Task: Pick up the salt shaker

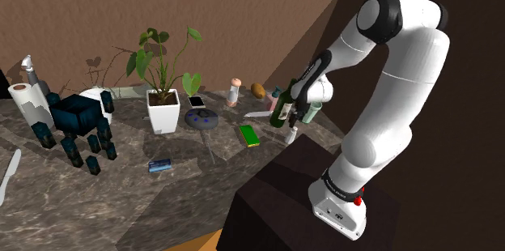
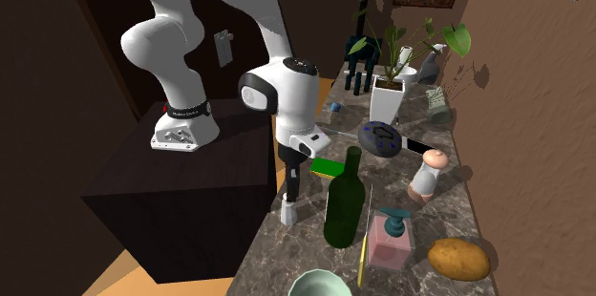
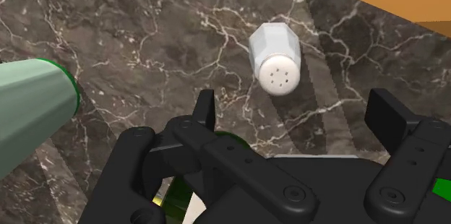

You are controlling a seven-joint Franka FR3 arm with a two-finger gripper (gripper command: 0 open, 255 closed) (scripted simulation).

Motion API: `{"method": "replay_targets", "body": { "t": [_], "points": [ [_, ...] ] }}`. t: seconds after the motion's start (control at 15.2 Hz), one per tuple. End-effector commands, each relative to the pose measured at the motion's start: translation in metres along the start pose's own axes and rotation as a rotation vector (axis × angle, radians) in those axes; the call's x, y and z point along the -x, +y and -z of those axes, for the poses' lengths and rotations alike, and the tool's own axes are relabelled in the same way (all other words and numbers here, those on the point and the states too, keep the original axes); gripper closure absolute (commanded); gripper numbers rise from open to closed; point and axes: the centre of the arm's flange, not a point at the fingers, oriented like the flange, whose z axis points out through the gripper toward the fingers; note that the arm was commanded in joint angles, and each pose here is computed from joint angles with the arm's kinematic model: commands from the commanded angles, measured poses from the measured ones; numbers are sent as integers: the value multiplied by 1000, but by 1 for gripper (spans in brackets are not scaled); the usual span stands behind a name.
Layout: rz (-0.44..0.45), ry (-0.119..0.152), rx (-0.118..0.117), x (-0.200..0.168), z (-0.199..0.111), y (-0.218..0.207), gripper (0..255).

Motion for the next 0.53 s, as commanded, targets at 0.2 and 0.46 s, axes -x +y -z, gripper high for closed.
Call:
{"method": "replay_targets", "body": {
  "t": [0.2, 0.46],
  "points": [
    [-1, -1, 0, -1, -29, 1, 0],
    [-1, -1, 0, -2, -42, 0, 0]
  ]
}}
